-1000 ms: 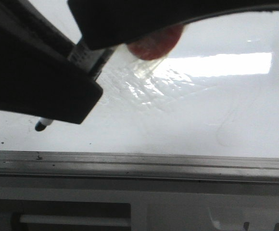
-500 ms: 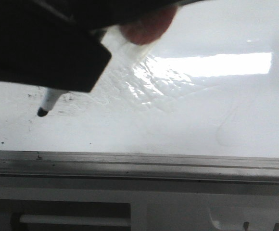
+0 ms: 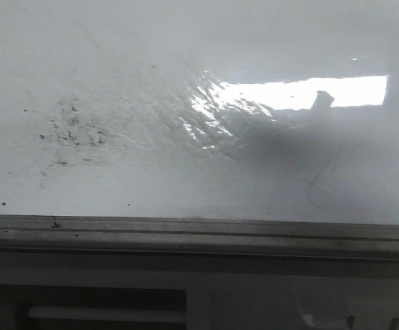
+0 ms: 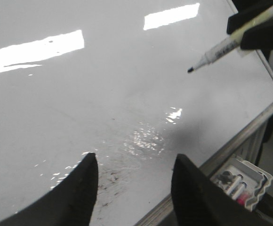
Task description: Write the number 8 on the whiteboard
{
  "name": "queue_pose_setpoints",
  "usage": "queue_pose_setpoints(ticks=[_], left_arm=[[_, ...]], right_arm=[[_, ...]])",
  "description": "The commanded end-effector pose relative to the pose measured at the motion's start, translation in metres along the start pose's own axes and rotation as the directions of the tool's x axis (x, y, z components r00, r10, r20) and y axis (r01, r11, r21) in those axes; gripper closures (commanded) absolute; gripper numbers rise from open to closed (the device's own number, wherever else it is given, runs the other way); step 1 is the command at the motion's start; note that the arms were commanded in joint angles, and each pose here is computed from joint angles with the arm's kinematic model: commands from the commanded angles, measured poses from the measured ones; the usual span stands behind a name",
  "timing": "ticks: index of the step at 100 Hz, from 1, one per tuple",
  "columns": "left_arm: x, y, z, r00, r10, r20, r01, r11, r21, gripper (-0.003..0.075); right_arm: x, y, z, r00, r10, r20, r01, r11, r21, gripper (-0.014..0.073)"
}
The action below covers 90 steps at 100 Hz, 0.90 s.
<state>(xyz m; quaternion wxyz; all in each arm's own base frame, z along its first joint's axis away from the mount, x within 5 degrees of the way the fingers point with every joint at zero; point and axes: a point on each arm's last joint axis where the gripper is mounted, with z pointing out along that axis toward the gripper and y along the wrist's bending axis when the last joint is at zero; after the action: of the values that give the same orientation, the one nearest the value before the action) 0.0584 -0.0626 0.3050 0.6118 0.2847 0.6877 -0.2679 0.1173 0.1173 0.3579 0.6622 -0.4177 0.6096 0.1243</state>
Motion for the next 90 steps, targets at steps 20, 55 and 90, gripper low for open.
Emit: queue_pose_setpoints(ticks=[20, 55, 90], left_arm=[[0.000, 0.004, -0.011, 0.992, -0.082, 0.099, 0.090, 0.993, -0.077, 0.0610], [0.000, 0.004, -0.011, 0.992, -0.082, 0.099, 0.090, 0.993, -0.077, 0.0740], [0.000, 0.004, -0.011, 0.992, -0.082, 0.099, 0.090, 0.993, -0.077, 0.0741]], right_arm=[[-0.004, -0.026, 0.005, 0.999, -0.024, 0.045, 0.016, 0.987, 0.162, 0.0635], [0.035, -0.007, -0.001, 1.000, -0.017, 0.022, 0.013, 0.988, 0.153, 0.0635], [0.052, -0.018, 0.013, 1.000, -0.001, -0.011, 0.004, 0.973, 0.230, 0.0636]])
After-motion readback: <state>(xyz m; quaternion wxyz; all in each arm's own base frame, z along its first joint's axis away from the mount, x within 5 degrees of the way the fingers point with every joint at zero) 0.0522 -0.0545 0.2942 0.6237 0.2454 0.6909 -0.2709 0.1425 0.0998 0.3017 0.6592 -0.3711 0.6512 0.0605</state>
